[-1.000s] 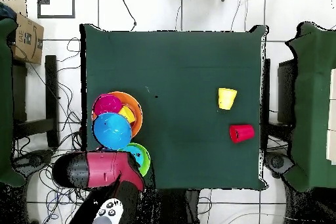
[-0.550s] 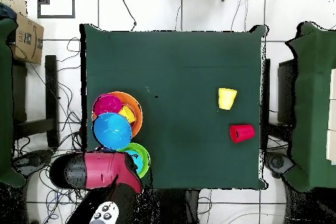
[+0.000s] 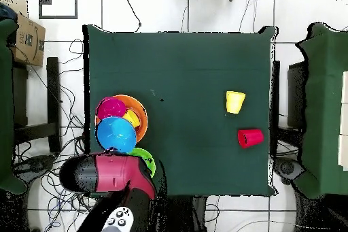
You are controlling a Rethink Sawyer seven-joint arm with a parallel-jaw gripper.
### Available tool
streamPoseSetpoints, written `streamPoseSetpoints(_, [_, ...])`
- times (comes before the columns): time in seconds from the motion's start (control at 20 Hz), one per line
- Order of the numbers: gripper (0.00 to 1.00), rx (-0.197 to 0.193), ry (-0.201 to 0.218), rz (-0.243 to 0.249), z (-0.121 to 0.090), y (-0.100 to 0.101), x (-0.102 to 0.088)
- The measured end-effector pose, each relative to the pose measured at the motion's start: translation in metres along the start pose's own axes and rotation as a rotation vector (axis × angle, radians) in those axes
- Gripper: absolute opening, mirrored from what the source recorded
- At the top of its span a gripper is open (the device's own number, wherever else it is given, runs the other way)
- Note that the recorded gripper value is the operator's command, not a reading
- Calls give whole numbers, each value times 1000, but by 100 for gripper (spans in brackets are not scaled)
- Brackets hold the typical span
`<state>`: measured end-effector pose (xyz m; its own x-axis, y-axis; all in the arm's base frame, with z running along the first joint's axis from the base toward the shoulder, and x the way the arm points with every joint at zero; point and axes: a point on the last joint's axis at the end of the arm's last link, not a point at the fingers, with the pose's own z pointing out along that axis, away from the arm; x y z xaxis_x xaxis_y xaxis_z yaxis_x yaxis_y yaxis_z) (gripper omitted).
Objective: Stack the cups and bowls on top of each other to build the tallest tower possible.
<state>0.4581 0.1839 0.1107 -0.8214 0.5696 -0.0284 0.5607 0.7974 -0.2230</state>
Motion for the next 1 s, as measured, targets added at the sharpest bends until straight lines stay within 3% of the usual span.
streamPoseSetpoints(0.25, [100,-24,-41,47,15,-18,-32])
streamPoseSetpoints(0.3, [100,-34,-80,50,30,-27,-45])
streamPoseSetpoints(0.4, [100,-42,-106,45,41,-32,-51])
streamPoseSetpoints(0.55, [100,-61,-150,19,62,-40,-62])
streamPoseSetpoints(0.65, [100,-76,-179,-24,86,-51,-68])
streamPoseSetpoints(0.8, [100,-80,-184,-66,103,-60,-68])
streamPoseSetpoints(1.0, [100,-71,-152,-147,129,-74,-57])
